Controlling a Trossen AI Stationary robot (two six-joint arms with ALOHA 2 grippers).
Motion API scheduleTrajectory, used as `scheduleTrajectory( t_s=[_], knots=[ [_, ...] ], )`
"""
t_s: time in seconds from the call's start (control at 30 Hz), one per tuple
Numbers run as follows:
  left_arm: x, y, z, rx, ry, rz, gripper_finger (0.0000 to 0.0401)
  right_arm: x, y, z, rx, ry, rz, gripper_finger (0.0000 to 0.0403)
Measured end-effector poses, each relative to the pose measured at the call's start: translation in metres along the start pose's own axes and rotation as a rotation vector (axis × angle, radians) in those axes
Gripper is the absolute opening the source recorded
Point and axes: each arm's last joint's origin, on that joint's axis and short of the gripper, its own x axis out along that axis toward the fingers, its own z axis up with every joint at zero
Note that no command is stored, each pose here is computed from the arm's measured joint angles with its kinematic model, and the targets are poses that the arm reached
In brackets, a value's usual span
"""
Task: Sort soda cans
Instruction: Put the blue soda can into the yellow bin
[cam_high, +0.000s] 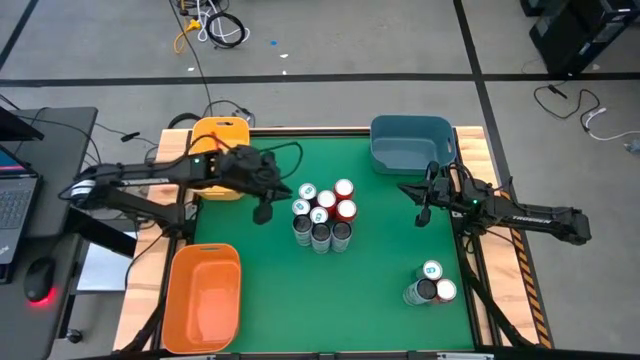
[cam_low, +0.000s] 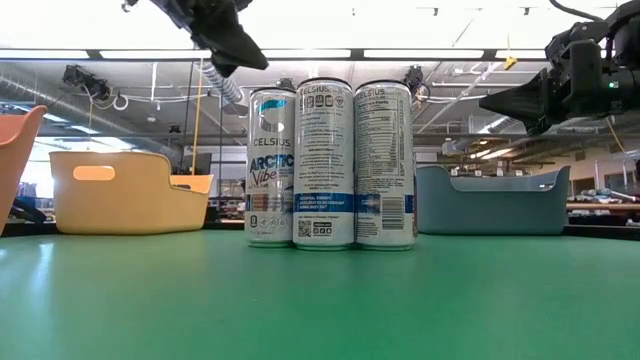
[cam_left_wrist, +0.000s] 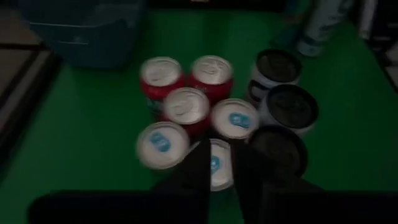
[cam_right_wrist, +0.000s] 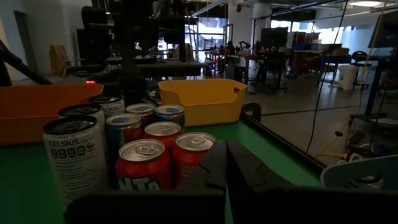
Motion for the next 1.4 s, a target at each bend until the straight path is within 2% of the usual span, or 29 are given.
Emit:
scheduleTrajectory(
  t_s=[0.23, 0.43, 0.6, 0.7, 0.77, 0.83, 0.93, 1.03, 1.23, 1.3, 1.4],
  knots=[
    [0.026, -0.029, 0.012, -0.029, 0.089, -0.126, 0.0174, 0.0, 0.0, 0.0, 0.0, 0.0, 0.0, 0.0],
    [0.038, -0.05, 0.013, -0.011, 0.192, -0.061, 0.0234, 0.0, 0.0, 0.0, 0.0, 0.0, 0.0, 0.0],
    [0.046, -0.056, 0.01, -0.061, 0.231, -0.047, 0.0262, 0.0, 0.0, 0.0, 0.0, 0.0, 0.0, 0.0],
    [0.048, -0.055, 0.009, -0.027, 0.235, -0.015, 0.0268, 0.0, 0.0, 0.0, 0.0, 0.0, 0.0, 0.0],
    [0.047, -0.054, 0.014, 0.041, 0.2, 0.004, 0.0268, 0.0, 0.0, 0.0, 0.0, 0.0, 0.0, 0.0],
    [0.042, -0.053, 0.022, 0.044, 0.183, 0.043, 0.0265, 0.0, 0.0, 0.0, 0.0, 0.0, 0.0, 0.0],
    [0.032, -0.052, 0.042, 0.001, 0.108, 0.093, 0.0257, 0.0, 0.0, 0.0, 0.0, 0.0, 0.0, 0.0],
    [0.023, -0.046, 0.053, -0.078, 0.092, 0.133, 0.0249, 0.0, 0.0, 0.0, 0.0, 0.0, 0.0, 0.0],
    [0.015, -0.007, 0.052, -0.284, 0.154, 0.188, 0.0244, 0.0, 0.0, 0.0, 0.0, 0.0, 0.0, 0.0],
    [0.013, 0.004, 0.051, -0.305, 0.158, 0.199, 0.0244, 0.0, 0.0, 0.0, 0.0, 0.0, 0.0, 0.0],
    [0.012, 0.014, 0.051, -0.259, 0.157, 0.217, 0.0244, 0.0, 0.0, 0.0, 0.0, 0.0, 0.0, 0.0]
  ],
)
